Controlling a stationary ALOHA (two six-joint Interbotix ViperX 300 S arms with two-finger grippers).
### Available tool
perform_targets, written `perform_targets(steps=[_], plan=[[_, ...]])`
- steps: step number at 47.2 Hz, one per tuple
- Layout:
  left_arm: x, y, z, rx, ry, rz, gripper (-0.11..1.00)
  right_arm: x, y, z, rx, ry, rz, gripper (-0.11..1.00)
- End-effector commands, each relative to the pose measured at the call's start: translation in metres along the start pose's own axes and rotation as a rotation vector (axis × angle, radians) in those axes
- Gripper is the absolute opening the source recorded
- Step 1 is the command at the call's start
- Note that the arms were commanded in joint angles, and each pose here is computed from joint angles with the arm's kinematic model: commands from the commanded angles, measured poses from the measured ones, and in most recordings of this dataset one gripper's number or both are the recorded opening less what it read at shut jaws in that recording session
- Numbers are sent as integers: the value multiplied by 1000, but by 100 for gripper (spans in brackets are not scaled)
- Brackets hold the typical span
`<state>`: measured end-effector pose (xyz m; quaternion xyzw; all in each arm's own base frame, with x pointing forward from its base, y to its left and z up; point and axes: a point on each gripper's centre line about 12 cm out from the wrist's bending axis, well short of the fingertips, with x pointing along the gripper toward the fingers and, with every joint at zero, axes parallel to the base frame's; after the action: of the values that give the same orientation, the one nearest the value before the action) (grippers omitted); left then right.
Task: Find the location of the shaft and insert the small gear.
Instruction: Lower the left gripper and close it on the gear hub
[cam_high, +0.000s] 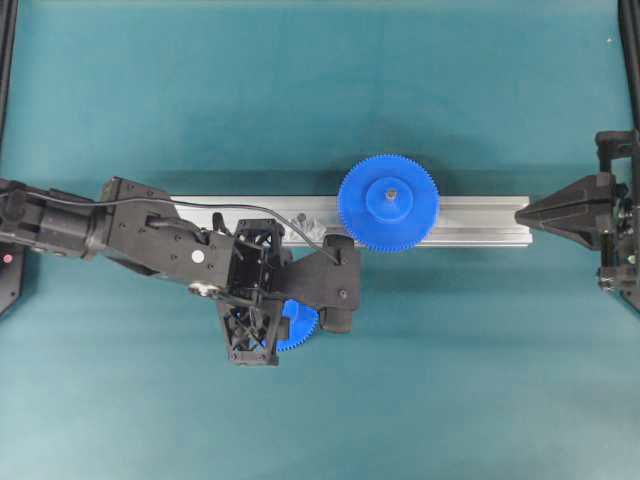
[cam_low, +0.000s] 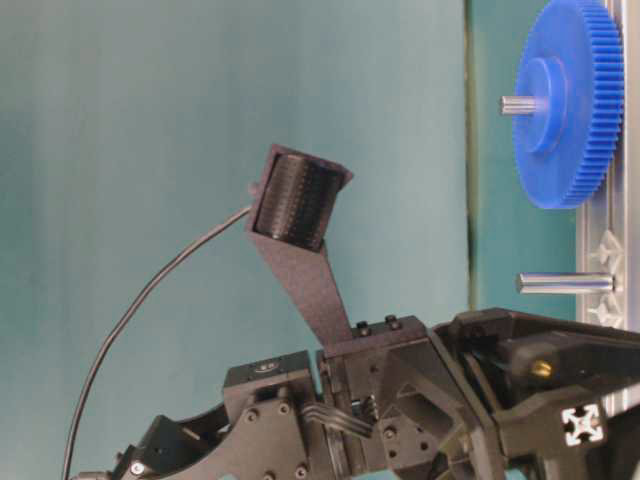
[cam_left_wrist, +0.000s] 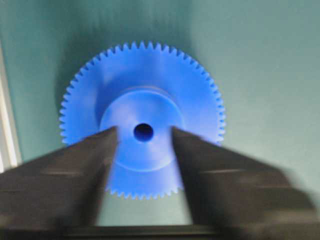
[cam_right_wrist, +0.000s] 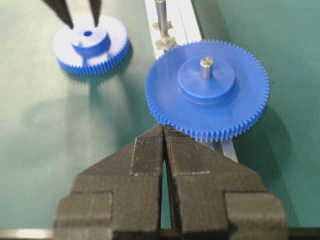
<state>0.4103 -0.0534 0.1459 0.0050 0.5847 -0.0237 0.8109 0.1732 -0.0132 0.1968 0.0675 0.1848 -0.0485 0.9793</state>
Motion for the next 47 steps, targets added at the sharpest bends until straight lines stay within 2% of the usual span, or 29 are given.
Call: perform_targets(steps=[1,6,8,47], plan=[[-12,-3,11,0,-50,-5,69,1,0,5,11,-14,0,0],[-13,-3,14,0,-61,-5,91,1,0,4,12,-13,-2,0],[-11,-3,13,3,-55,-5,94,1,0,4,10,-12,0,0],[5,1,7,-2,-9,1,93,1,0,2,10,-8,-2,0]])
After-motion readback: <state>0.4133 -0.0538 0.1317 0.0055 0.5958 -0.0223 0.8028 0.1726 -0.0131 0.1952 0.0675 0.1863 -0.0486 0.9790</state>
